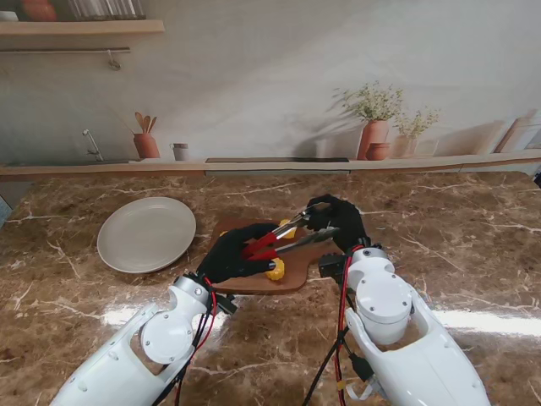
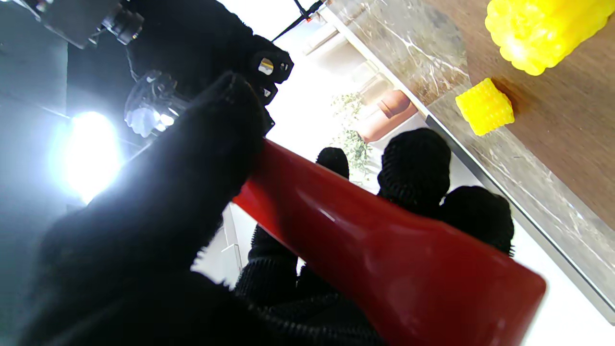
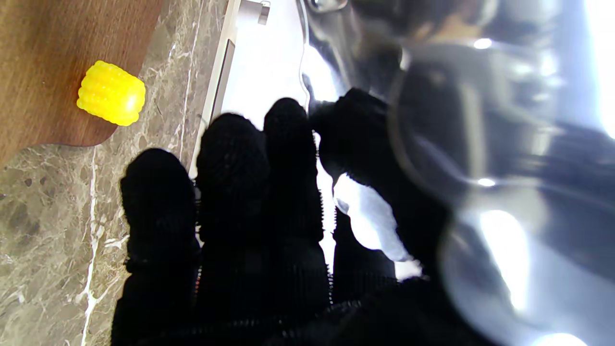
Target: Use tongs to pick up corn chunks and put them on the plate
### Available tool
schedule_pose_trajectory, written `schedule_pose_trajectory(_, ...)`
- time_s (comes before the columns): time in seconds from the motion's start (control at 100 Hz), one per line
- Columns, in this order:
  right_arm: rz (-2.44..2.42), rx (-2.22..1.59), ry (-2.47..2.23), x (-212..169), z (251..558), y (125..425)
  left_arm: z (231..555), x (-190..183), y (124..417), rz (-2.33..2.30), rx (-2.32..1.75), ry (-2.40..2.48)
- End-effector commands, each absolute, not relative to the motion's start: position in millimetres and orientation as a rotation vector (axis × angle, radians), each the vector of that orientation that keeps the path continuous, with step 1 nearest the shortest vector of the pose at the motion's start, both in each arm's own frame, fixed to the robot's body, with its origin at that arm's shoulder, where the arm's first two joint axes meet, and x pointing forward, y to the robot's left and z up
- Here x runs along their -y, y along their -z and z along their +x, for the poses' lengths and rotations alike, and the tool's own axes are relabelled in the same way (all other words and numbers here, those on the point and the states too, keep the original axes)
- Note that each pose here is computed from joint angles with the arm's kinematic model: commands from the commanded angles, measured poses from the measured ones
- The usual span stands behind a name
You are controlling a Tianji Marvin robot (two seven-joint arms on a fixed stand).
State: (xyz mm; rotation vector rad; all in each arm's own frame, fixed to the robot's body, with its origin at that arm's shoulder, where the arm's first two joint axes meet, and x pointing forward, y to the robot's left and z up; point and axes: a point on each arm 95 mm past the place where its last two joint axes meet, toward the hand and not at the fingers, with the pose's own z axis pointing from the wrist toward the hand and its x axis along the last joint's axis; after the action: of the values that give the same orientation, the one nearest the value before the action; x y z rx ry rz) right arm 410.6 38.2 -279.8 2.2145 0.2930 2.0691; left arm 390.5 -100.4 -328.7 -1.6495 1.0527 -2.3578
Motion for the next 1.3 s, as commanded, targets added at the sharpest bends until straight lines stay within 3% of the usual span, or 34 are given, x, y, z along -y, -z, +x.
schedule_pose_trajectory(0.0, 2.245, -0.306, -2.062, -42, 408, 283, 390, 102, 332, -1.688, -1.024, 2.367)
schedule_pose_trajectory(0.69, 2.239, -0.531, -1.998, -4, 408, 294, 408, 69, 322, -1.764, -1.115, 2.253)
schedule_pose_trajectory(1.29, 2.215, -0.604, -1.85, 24, 406, 320, 426, 26, 341, -1.702, -1.423, 1.838)
